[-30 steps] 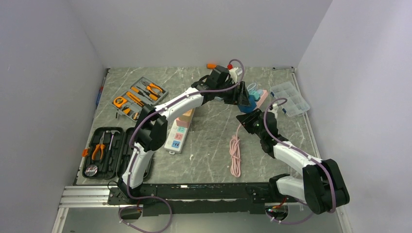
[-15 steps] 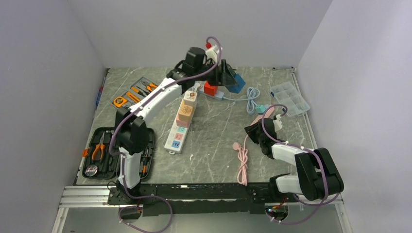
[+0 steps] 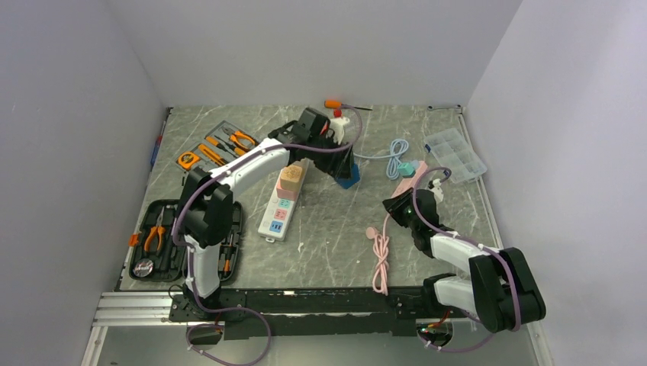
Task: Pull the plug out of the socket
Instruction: Place the plug at the center of the board.
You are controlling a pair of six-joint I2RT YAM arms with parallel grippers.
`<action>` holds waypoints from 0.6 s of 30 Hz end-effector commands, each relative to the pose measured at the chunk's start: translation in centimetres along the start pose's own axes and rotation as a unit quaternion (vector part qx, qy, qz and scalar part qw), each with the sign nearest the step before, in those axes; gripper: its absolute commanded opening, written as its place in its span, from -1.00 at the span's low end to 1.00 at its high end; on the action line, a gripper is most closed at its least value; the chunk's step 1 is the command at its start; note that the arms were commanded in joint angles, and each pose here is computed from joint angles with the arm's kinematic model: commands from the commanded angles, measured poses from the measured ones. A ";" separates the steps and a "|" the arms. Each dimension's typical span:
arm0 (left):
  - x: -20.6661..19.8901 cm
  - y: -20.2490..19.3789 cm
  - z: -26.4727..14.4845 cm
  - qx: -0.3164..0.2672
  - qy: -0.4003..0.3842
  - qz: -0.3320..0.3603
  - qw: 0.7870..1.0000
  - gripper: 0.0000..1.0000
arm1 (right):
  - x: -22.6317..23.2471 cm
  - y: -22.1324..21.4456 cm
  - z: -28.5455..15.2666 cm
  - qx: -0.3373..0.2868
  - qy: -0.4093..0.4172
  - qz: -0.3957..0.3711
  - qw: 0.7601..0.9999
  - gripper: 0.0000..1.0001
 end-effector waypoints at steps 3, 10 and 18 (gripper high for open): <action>1.4 -1.9 0.3 0.056 0.054 0.162 0.984 -1.00 | 2.3 0.6 -1.2 -0.013 0.113 -0.052 0.992 -1.00; 2.3 -4.9 2.2 0.111 0.069 0.229 0.965 -0.95 | 2.9 1.0 -1.9 -0.024 0.149 -0.092 0.984 -1.00; 3.8 -7.0 3.6 0.149 0.075 0.262 0.951 -0.59 | 3.2 1.0 -2.4 -0.038 0.184 -0.121 0.975 -1.00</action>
Point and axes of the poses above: each gripper's point midway between its finger pads, its own z axis out along the fingers, its own x axis along the line the jaws close on, y = z × x, the point moved 8 cm from there along -z, back along the fingers, and after that the axes turned 8 degrees about -z, right-handed, at the moved point
